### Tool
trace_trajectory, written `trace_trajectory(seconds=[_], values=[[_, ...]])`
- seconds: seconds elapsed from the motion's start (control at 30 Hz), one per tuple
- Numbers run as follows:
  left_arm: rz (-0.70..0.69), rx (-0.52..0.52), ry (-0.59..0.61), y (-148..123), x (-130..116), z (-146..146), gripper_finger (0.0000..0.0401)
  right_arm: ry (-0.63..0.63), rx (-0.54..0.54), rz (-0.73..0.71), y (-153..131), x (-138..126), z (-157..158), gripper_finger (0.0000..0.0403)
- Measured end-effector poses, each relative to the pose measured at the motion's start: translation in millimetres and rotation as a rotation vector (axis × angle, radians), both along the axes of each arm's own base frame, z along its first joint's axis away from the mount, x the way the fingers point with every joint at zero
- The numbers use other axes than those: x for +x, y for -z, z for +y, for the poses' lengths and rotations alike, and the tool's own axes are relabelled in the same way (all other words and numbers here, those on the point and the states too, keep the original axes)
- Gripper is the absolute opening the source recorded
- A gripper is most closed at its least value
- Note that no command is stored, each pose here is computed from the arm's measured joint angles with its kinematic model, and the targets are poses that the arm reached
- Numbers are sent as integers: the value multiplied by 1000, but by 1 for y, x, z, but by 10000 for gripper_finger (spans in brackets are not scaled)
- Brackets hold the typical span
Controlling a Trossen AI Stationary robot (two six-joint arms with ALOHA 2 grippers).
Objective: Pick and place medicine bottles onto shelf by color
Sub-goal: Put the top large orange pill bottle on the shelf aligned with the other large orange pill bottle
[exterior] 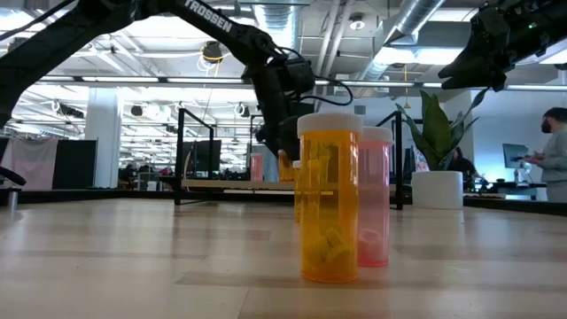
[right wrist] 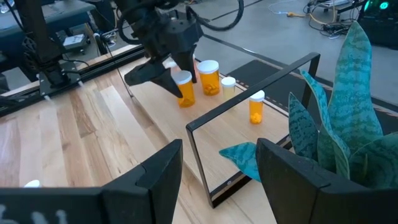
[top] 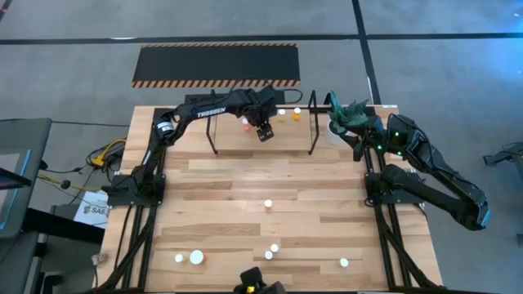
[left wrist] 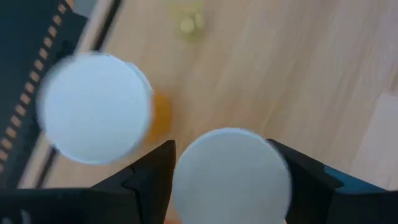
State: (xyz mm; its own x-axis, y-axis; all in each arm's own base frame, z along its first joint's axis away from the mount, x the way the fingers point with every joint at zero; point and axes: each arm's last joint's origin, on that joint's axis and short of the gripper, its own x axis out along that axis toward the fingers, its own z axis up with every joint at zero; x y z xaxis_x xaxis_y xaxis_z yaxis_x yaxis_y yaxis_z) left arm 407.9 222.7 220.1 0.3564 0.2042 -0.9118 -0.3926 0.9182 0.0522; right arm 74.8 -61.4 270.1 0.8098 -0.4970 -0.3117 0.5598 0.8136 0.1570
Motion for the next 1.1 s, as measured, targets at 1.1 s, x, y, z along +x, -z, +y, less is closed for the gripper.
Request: trace_trajectory(seconds=[1.1], values=[[202,56,98,-61,-14,-13,229,0,0,0,0,0,0,226]])
